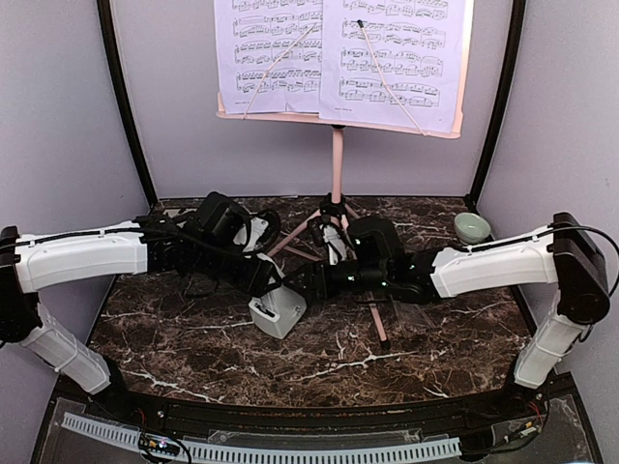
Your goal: Set up the instrument practice props
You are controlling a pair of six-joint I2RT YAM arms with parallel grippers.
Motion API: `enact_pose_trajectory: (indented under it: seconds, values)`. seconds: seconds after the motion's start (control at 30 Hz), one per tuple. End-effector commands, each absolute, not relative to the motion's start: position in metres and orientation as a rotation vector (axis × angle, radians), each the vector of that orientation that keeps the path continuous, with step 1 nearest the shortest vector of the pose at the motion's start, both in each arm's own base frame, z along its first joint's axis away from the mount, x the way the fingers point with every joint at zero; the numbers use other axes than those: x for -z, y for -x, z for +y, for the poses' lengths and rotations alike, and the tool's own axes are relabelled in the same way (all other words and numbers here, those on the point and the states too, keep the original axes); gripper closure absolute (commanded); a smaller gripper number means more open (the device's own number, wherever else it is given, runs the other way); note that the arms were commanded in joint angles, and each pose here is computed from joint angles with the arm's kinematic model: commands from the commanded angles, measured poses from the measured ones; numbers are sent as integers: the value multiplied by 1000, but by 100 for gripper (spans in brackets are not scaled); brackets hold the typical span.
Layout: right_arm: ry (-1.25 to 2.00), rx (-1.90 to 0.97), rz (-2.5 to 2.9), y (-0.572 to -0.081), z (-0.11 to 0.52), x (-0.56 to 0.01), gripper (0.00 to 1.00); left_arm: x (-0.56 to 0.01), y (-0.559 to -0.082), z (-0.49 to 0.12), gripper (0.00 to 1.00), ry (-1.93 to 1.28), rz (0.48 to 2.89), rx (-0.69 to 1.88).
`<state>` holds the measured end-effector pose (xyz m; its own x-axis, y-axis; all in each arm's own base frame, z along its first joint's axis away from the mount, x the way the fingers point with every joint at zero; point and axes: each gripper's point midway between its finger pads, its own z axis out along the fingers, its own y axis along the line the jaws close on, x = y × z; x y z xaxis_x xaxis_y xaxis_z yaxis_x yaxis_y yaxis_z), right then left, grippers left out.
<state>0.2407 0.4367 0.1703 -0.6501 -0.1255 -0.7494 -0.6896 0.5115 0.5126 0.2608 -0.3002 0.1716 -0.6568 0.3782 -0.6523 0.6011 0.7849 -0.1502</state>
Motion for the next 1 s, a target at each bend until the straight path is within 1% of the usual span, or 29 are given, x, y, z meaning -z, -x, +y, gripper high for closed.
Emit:
enact_pose_trajectory:
  seconds: [0.0, 0.1, 0.13, 0.17, 0.3, 0.4, 0.43, 0.6, 0.67, 0.83, 0.9, 0.97]
  values:
    - [670, -1030, 2063, -241, 424, -183, 30, -202, -273, -320, 90, -743, 2271, 520]
    - [675, -1003, 2066, -242, 421, -183, 28, -193, -276, -325, 84, -751, 2302, 509]
    - [680, -996, 2066, -242, 420, -182, 28, -191, -277, -326, 80, -753, 2312, 510]
    - [684, -992, 2066, -242, 420, -182, 28, -188, -277, -326, 75, -749, 2324, 505]
    - [697, -964, 2068, -244, 419, -183, 28, -191, -279, -324, 31, -710, 2334, 500]
    - [702, -951, 2070, -245, 419, -184, 28, -208, -278, -323, 7, -687, 2288, 530]
    - [704, -948, 2069, -245, 419, -184, 28, -215, -278, -321, 2, -678, 2269, 537]
    - [707, -944, 2065, -246, 420, -189, 29, -234, -270, -295, 1, -598, 2191, 556]
    - [696, -962, 2026, -246, 420, -210, 30, -230, -266, -277, 1, -537, 2183, 553]
    - [681, -974, 1991, -252, 426, -230, 32, -200, -258, -240, 3, -446, 2204, 461]
    - [673, -981, 1985, -254, 429, -235, 32, -193, -257, -238, 5, -444, 2191, 464]
    - [654, -999, 1961, -257, 433, -252, 34, -189, -257, -239, 7, -443, 2179, 475]
